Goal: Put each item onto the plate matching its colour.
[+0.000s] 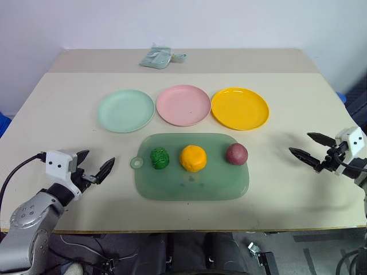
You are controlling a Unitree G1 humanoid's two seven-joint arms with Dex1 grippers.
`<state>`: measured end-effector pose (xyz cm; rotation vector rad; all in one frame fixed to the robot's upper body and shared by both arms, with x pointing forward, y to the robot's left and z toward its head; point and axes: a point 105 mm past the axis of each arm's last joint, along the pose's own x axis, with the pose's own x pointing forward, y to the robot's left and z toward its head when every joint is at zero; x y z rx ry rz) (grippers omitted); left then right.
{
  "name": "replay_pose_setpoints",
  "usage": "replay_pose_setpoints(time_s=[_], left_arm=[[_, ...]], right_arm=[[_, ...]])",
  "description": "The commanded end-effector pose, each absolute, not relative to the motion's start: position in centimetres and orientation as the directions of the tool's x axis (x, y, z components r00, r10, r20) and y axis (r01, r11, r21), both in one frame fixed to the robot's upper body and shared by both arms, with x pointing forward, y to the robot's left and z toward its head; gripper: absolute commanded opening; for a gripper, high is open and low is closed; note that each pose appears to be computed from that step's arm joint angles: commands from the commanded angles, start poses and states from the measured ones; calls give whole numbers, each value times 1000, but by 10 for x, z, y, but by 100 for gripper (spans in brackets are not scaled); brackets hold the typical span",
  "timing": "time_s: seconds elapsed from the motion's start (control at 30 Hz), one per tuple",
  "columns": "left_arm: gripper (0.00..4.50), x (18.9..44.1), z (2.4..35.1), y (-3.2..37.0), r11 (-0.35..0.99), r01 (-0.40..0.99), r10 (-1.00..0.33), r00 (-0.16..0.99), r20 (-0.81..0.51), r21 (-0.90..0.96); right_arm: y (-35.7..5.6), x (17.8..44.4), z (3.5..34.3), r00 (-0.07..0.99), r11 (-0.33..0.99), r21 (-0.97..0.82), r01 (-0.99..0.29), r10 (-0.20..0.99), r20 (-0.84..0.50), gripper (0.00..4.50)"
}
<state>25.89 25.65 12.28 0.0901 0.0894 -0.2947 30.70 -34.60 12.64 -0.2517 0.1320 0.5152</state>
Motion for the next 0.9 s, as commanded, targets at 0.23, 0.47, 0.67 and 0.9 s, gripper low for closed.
replay_pose_setpoints(time_s=[0.23,0.47,0.67,0.9], left_arm=[[445,270,136,239,940,336,-334,942,-31,62],[445,271,148,223,908,420,-420,907,21,-9],[445,270,154,183,745,667,-667,745,-25,-7],[445,275,149,157,554,831,-824,555,-114,46]], right_arm=[[-337,316,149,874,832,-268,-486,468,-132,450],[-325,314,142,885,842,-276,-464,451,-113,450],[-306,306,160,884,852,-252,-459,467,-32,450],[-266,269,187,797,768,-241,-593,602,-45,450]])
